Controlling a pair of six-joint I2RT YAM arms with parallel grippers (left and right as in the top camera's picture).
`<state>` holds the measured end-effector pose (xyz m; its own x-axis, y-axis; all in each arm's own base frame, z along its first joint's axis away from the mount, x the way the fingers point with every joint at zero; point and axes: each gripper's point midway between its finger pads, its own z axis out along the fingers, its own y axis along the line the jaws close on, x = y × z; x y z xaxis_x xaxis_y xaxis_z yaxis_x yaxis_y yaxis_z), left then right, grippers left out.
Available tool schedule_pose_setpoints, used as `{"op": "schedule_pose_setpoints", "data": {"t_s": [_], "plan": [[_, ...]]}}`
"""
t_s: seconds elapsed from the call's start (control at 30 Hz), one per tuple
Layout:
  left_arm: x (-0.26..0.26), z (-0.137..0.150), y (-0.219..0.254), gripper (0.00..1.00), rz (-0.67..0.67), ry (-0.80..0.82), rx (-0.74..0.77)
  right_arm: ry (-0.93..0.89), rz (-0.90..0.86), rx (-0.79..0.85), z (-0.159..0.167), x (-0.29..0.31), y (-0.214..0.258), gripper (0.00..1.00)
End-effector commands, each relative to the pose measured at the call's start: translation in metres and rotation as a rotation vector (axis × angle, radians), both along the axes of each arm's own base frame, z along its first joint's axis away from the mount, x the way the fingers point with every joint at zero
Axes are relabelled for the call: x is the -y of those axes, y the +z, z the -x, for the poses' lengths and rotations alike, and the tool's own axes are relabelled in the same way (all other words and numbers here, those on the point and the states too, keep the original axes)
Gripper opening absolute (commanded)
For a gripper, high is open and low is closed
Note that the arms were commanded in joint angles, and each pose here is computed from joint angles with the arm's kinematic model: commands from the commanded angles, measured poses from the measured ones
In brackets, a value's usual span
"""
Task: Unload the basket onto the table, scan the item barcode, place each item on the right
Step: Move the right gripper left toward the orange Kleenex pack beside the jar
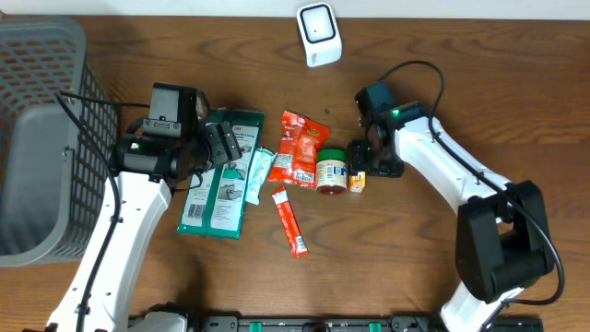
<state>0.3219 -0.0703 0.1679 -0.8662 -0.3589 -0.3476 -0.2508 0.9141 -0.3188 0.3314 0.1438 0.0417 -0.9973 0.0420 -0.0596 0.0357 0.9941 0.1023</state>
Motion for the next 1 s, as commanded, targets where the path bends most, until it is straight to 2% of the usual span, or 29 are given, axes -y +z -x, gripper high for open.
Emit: {"op": "schedule_pose_setpoints", "data": {"t_s": [0.0,0.1,0.43,0.57,0.8,0.97], "plan": [[-0.002,-0.003,0.007,0.87,-0.008,0.002,0.021,0.013,0.018,0.016,-0.006,0.001,0.000,0.56],[-0.002,-0.003,0.007,0.87,-0.008,0.002,0.021,0.005,0.067,0.025,-0.008,0.012,-0.001,0.52],[-0.002,-0.003,0.007,0.87,-0.008,0.002,0.021,-0.025,0.231,0.037,-0.009,0.048,0.001,0.52],[-0.002,-0.003,0.007,0.87,-0.008,0.002,0.021,-0.037,0.219,0.041,-0.014,0.055,0.005,0.52],[-0.002,-0.003,0.007,0.87,-0.008,0.002,0.021,-0.028,0.075,0.035,-0.016,0.030,0.018,0.51],[-0.002,-0.003,0.007,0.87,-0.008,0.002,0.021,-0.010,0.082,0.033,-0.009,0.016,0.016,0.45]]}}
